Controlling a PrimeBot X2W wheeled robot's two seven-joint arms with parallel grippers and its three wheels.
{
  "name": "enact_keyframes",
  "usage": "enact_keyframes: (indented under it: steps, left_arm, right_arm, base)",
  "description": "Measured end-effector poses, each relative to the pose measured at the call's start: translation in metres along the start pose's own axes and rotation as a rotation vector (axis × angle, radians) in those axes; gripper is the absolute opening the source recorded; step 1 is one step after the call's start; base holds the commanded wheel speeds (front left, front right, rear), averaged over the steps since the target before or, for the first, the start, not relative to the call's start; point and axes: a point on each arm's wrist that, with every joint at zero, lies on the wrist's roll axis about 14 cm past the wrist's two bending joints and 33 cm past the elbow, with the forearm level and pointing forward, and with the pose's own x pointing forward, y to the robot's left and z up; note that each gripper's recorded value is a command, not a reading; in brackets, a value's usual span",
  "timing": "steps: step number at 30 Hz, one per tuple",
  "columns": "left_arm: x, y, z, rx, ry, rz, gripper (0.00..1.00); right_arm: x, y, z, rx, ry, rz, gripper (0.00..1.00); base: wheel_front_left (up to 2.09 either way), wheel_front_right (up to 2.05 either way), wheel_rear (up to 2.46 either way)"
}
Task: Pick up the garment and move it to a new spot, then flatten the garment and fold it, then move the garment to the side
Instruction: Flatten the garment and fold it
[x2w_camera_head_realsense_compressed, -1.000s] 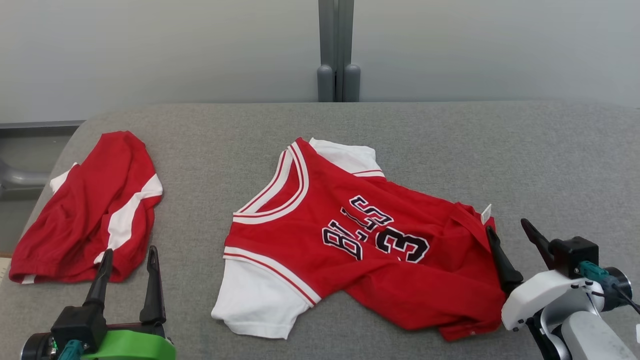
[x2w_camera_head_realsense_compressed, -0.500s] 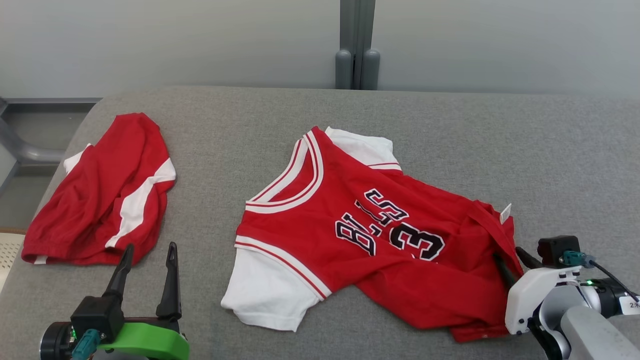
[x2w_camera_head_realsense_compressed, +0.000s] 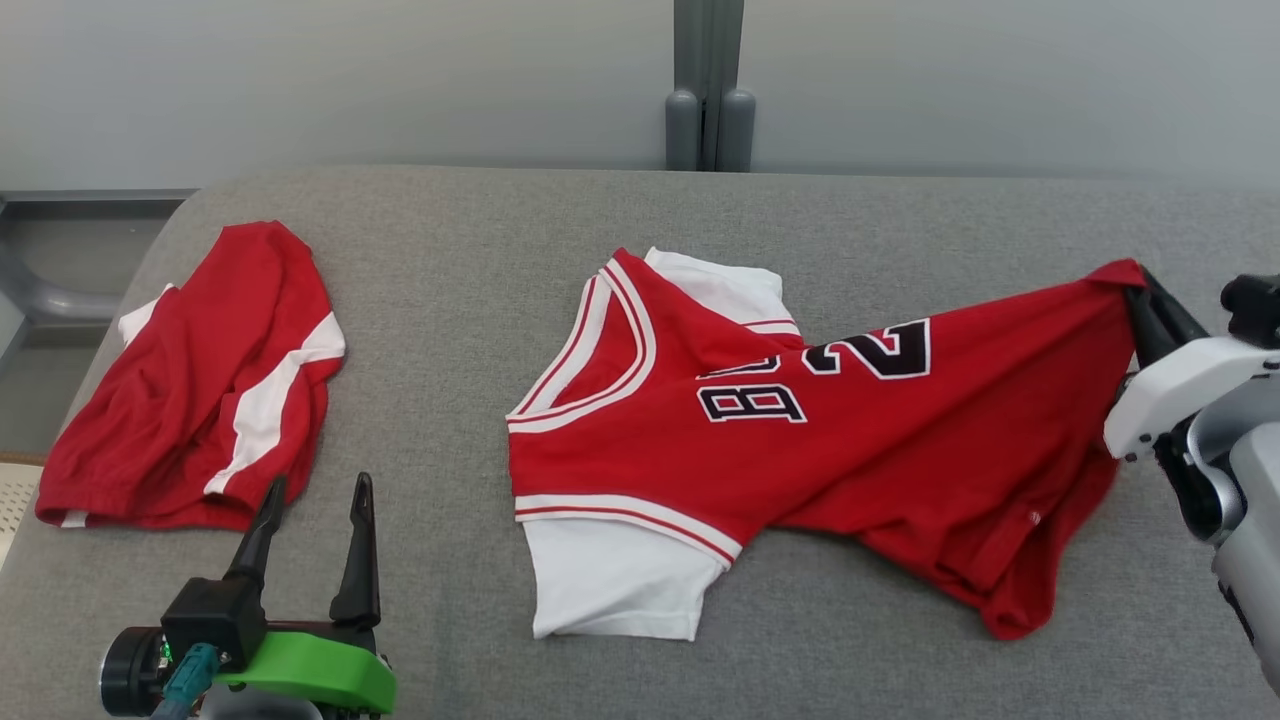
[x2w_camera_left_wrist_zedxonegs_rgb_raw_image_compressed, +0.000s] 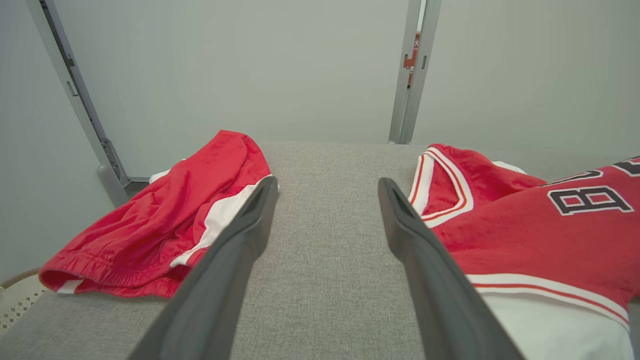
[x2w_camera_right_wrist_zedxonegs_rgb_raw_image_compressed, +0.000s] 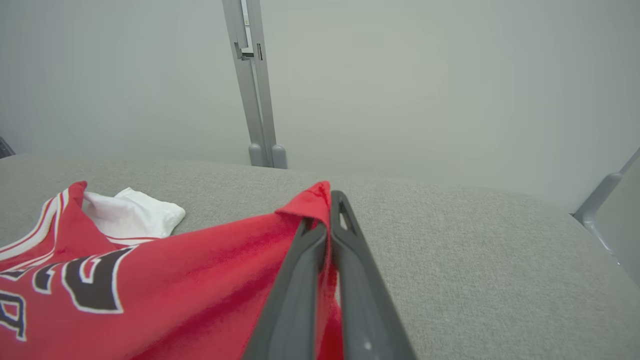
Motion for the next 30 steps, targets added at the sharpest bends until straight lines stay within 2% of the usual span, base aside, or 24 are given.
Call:
enact_keyframes:
  steps: [4, 5, 6, 7, 10, 16, 22, 30]
  left_arm:
    - [0.001, -0.002, -0.003, -0.006, 0.007, -0.002, 1.0]
    - [0.002, -0.003, -0.003, -0.008, 0.009, -0.002, 1.0]
    - [0.002, -0.003, -0.004, -0.009, 0.012, -0.001, 1.0]
    - [0.002, -0.003, -0.005, -0.011, 0.016, 0.0, 1.0]
    - [0.004, -0.003, -0.008, -0.013, 0.024, 0.004, 1.0]
    - [0.007, -0.004, -0.007, -0.012, 0.021, 0.0, 1.0]
    - [0.012, -0.011, -0.004, -0.002, 0.011, -0.024, 1.0]
    - [0.016, -0.019, -0.003, -0.001, 0.004, -0.047, 1.0]
  right_arm:
    - [0.019, -0.003, 0.02, -0.002, -0.031, -0.003, 0.0]
    - [0.022, -0.002, 0.019, -0.003, -0.024, -0.001, 0.1]
    - [0.025, 0.002, 0.013, -0.006, -0.001, 0.008, 0.75]
    - [0.027, 0.007, 0.005, -0.007, 0.03, 0.017, 1.0]
    - [0.031, 0.018, -0.005, 0.014, 0.046, 0.034, 1.0]
    - [0.015, 0.013, -0.025, 0.025, 0.071, 0.02, 1.0]
    - [-0.021, -0.006, -0.049, 0.056, 0.092, -0.026, 1.0]
    - [-0.075, -0.012, -0.097, 0.128, 0.176, -0.074, 1.0]
  base:
    - [0.0, 0.0, 0.0]
    - [0.0, 0.0, 0.0]
    - [0.0, 0.0, 0.0]
    - [0.0, 0.0, 0.0]
    - [0.0, 0.0, 0.0]
    - [0.0, 0.0, 0.0]
    - [0.0, 0.0, 0.0]
    - [0.0, 0.0, 0.0]
